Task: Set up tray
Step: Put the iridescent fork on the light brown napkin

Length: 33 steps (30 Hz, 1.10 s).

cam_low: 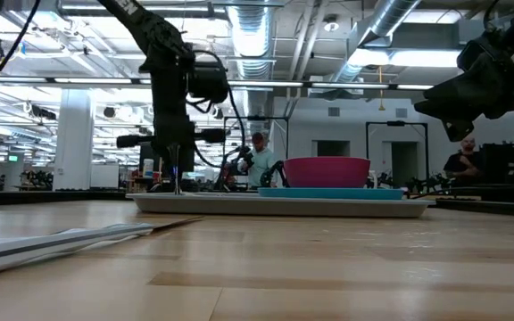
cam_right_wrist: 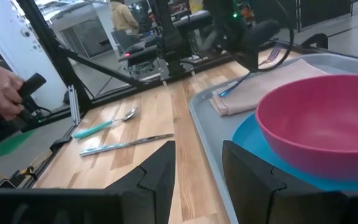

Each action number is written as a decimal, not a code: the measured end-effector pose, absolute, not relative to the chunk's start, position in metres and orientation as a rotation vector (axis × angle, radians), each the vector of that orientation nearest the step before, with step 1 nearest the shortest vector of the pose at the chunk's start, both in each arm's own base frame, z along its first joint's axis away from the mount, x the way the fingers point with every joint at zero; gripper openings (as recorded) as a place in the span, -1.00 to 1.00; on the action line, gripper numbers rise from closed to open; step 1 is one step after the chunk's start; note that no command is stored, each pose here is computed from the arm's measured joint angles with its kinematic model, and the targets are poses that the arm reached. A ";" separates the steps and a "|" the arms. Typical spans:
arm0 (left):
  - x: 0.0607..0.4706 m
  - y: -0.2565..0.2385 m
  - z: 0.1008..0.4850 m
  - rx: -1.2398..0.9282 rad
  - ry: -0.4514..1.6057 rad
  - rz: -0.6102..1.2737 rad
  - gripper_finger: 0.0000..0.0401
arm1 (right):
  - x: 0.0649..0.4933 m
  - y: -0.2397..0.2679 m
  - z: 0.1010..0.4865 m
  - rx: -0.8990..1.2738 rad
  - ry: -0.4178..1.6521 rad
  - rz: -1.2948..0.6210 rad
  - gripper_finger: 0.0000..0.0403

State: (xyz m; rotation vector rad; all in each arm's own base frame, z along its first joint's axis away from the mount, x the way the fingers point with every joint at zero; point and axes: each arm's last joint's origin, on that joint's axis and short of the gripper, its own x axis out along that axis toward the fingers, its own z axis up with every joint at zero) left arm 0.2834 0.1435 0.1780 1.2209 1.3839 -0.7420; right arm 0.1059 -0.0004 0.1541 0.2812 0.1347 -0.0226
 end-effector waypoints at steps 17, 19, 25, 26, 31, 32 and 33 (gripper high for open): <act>0.289 0.156 0.172 1.296 1.337 -0.724 -0.91 | 0.106 0.000 0.154 0.281 0.135 -0.022 -0.39; 0.289 0.156 0.172 1.293 1.338 -0.723 -0.86 | 0.106 0.000 0.154 0.281 0.135 -0.023 -0.39; 0.288 0.156 0.172 1.264 1.342 -0.712 -0.77 | 0.106 0.000 0.154 0.281 0.135 -0.023 -0.39; 0.288 0.156 0.172 1.262 1.343 -0.711 -0.75 | 0.106 0.000 0.154 0.281 0.135 -0.022 -0.39; 0.288 0.156 0.172 1.268 1.360 -0.702 -0.70 | 0.106 0.000 0.154 0.281 0.135 -0.022 -0.39; 0.288 0.156 0.172 1.273 1.373 -0.696 -0.69 | 0.106 0.000 0.154 0.281 0.135 -0.023 -0.39; 0.288 0.155 0.172 1.268 1.394 -0.676 -0.69 | 0.106 0.000 0.154 0.281 0.135 -0.023 -0.39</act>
